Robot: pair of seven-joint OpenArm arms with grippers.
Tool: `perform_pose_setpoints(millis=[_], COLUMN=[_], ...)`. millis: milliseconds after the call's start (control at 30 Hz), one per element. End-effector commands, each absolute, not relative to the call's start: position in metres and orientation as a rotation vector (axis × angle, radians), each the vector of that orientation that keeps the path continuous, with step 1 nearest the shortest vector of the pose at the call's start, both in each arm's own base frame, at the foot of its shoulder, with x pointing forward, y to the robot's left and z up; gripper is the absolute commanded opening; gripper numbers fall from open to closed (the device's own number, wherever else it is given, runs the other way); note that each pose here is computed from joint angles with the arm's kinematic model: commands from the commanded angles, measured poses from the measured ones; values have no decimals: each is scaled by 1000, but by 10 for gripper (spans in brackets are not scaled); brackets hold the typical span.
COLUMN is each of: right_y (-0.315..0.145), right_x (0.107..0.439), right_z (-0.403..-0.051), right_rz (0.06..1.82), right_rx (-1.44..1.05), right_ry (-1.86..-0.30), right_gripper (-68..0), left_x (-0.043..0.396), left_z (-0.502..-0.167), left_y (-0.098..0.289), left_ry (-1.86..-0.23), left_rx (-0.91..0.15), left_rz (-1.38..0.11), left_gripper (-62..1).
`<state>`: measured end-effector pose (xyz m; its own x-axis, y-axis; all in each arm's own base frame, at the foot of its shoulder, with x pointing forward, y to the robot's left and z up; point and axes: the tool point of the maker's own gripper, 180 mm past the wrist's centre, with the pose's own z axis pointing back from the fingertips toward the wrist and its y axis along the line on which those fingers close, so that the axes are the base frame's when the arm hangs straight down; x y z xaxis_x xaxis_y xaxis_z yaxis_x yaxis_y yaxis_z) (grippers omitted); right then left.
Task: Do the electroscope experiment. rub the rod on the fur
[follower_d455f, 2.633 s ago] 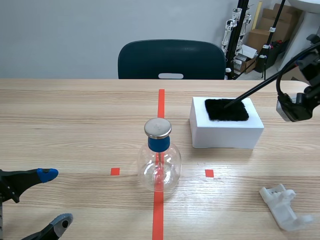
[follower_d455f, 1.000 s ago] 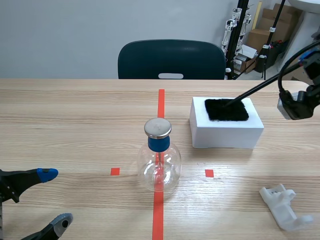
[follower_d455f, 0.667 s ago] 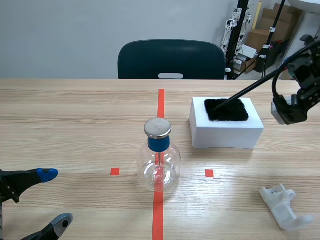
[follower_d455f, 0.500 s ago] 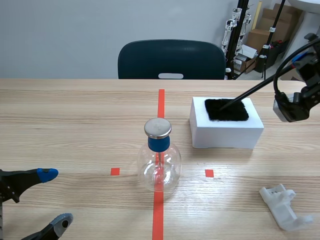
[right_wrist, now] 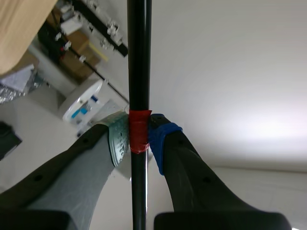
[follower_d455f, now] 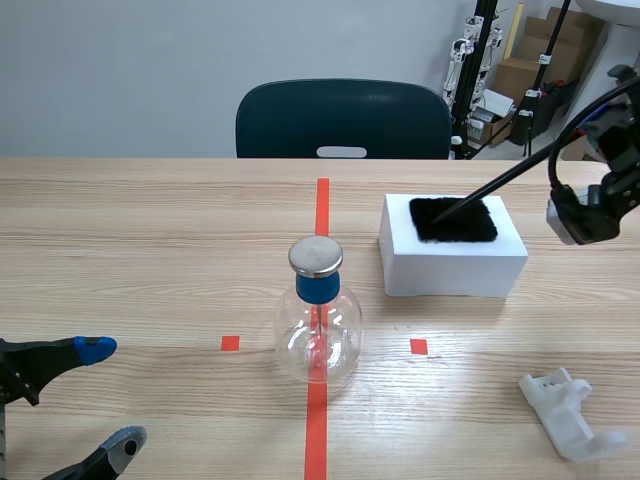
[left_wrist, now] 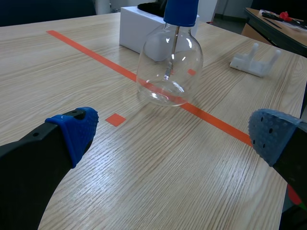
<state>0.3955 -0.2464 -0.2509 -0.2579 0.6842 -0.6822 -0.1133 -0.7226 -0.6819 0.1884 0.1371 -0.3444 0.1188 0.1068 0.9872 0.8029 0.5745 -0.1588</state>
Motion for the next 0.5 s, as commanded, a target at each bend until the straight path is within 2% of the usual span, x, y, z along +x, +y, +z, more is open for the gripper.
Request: perform_pose_setpoints(millis=[0, 100, 267, 367, 467], right_y=[-254, -250, -229, -233, -248], right_x=[401, 400, 395, 397, 400], right_z=[-234, -238, -245, -241, -236], right_rz=[1993, 2020, 2108, 2080, 2011], right_rx=[-1547, -1520, -1441, -1470, -1528], right_ry=[-679, -695, -807, -792, -711], right_gripper=[-674, -674, -674, -674, -674], left_x=[193, 193, 193, 193, 193], left_z=[-337, -337, -337, -337, -337], left_y=[138, 138, 138, 138, 138], left_ry=[-1416, -1416, -1416, -1416, -1416], left_rx=[-856, -856, -856, -856, -856], left_rz=[-599, -599, -599, -599, -599], left_gripper=[14, 14, 14, 14, 14])
